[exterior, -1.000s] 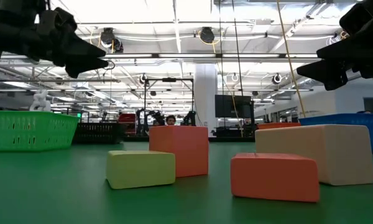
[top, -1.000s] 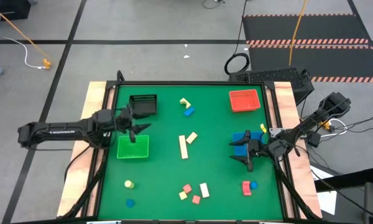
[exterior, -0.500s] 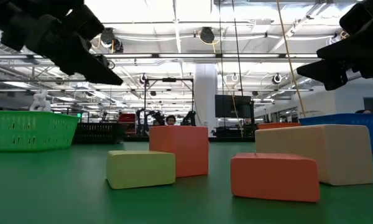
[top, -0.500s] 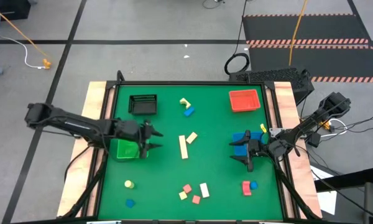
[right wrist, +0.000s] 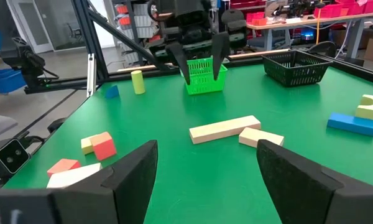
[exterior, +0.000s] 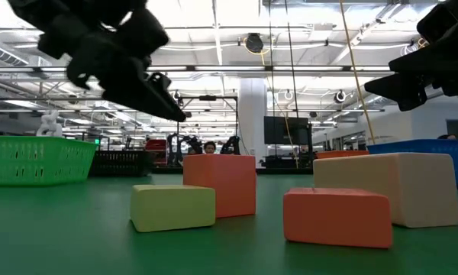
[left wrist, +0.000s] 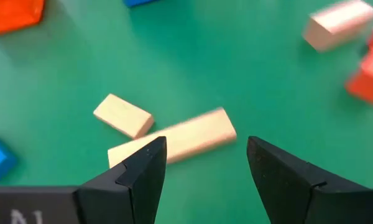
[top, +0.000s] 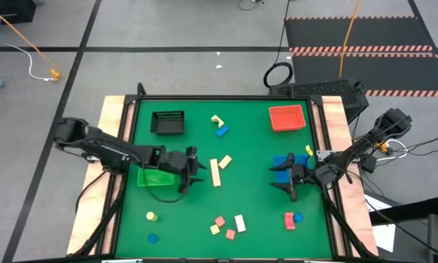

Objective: Sort & place blocks by color
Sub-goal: Put the light brown block into the green bin

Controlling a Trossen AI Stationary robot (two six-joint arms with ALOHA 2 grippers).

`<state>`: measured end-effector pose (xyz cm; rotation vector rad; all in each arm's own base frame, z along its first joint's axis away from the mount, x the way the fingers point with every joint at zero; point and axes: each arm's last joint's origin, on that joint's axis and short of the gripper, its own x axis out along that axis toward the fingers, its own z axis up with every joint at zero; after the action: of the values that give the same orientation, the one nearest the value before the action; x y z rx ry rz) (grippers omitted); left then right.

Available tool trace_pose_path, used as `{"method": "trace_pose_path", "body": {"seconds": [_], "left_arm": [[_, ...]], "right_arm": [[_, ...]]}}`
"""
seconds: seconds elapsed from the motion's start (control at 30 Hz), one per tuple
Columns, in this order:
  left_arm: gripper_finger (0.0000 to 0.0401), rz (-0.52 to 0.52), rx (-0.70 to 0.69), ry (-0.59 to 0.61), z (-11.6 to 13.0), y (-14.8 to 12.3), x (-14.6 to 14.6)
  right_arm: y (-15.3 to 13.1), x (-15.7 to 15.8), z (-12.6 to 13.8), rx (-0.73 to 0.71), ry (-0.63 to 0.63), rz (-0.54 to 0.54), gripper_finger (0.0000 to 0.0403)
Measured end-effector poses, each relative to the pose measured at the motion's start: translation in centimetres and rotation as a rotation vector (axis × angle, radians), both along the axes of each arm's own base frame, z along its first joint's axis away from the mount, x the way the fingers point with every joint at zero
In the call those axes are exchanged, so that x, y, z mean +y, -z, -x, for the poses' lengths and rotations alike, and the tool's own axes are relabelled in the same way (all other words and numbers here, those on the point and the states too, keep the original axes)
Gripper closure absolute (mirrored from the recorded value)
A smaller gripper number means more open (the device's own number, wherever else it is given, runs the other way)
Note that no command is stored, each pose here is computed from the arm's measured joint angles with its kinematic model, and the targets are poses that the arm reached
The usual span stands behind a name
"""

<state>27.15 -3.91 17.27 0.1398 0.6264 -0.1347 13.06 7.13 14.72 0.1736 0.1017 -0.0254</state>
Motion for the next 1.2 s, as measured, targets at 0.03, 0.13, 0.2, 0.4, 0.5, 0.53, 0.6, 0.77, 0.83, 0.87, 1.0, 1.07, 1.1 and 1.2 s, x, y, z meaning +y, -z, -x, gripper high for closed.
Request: {"method": "trace_pose_path", "body": {"seconds": [0.03,0.13,0.2,0.4,0.5,0.53,0.6,0.77,0.83,0.87,1.0,1.07,1.1,1.2], "left_arm": [[0.0176,0.019,0.008,-0.032,-0.5,0.1,-0.1],[0.0173,0.025,0.04,-0.099,-1.9,0.6,-0.2],[0.0164,-0.035,0.067,-0.064,-2.4,0.9,-0.2],[0.0122,-0.224,0.103,0.166,-3.0,1.2,-0.3],[0.0101,-0.224,0.079,0.212,-3.3,0.8,-0.1],[0.0096,-0.22,0.076,0.215,-3.4,0.7,0.0],[0.0088,-0.216,0.069,0.214,-3.7,0.6,0.1],[0.0084,-0.228,0.127,0.248,-4.9,2.1,-0.1],[0.0084,-0.246,0.187,0.273,-5.3,2.8,-0.2],[0.0084,-0.251,0.205,0.282,-5.7,2.9,-0.2],[0.0084,-0.269,0.25,0.313,-7.2,2.9,-0.3],[0.0084,-0.284,0.275,0.333,-7.9,3.0,-0.3],[0.0084,-0.29,0.315,0.346,-8.0,3.3,-0.3],[0.0084,-0.3,0.36,0.377,-8.7,3.7,-0.2]], "right_arm": [[0.0,0.0,0.0,0.0,0.0,0.0,0.0135],[0.0,0.0,0.0,0.0,0.0,0.0,0.0135],[0.0,0.0,0.0,0.0,0.0,0.0,0.0135],[0.0,0.0,0.0,0.0,0.0,0.0,0.0135],[0.0,0.0,0.0,0.0,0.0,0.0,0.0135],[0.0,0.0,0.0,0.0,0.0,0.0,0.0135],[0.0,0.0,0.0,0.0,0.0,0.0,0.0135],[0.0,0.0,0.0,0.001,0.0,0.0,0.0135],[0.0,0.0,0.0,-0.004,0.0,-0.003,0.0135],[0.0,0.0,0.0,-0.003,0.0,-0.003,0.0135],[-0.1,0.0,0.0,-0.004,0.0,-0.003,0.0135],[0.0,0.0,0.0,-0.002,0.0,-0.001,0.0135],[0.0,0.0,0.0,-0.002,0.0,-0.001,0.0135],[0.0,0.0,0.0,0.0,0.0,0.002,0.0135]]}}
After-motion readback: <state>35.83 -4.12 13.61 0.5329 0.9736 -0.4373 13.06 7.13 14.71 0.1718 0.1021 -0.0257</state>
